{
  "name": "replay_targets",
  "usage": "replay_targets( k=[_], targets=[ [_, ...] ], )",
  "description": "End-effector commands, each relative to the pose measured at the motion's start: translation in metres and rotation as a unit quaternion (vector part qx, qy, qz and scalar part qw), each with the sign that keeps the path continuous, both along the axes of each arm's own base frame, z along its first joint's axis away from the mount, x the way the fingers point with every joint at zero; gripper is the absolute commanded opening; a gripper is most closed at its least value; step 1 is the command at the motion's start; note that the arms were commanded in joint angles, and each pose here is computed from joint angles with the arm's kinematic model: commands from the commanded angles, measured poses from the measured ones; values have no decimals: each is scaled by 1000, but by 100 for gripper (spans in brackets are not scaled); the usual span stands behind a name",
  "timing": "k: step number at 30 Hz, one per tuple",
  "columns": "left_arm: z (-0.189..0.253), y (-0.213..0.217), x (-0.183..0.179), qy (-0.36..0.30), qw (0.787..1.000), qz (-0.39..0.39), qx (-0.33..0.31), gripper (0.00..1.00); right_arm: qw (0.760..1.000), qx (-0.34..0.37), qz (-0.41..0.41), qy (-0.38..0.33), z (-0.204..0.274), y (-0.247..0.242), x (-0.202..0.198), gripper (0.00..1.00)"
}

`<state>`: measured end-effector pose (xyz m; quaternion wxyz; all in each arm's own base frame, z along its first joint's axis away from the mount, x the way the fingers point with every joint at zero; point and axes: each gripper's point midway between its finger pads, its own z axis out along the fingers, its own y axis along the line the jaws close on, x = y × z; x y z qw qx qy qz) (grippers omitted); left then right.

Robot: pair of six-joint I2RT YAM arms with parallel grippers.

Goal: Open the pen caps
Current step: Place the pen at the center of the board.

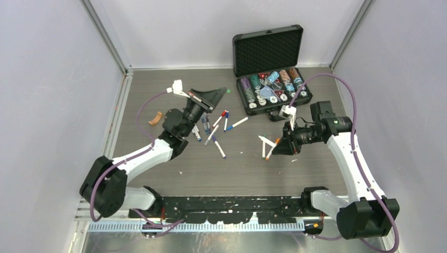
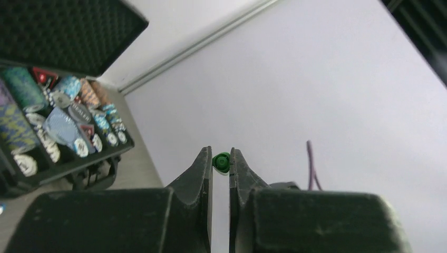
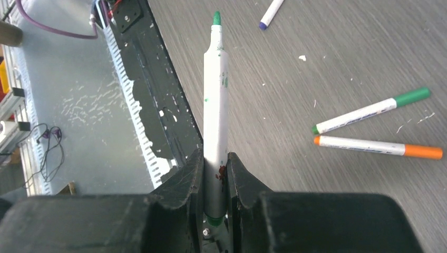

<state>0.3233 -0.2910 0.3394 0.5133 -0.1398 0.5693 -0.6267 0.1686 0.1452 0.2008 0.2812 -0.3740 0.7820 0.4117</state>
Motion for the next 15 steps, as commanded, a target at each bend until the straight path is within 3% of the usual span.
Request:
replay_targets(
  k=[1,8,12,15],
  targets=[
    [35,20,2,-31,998,46,-29,0,1000,-20,-3,3,-3,-5,-7,0],
    [25,9,-14,-32,999,-12,2,0,997,-29,-73,-21,1,-16,14,0],
    [-2,-7,-32,-6,996,-77,38,0,983,-49,-172,-31,0,-44,42,0],
    [-21,-16,-45,11,990,-125,57,0,960,-78,-265,-43,-1,-76,67,0]
  ],
)
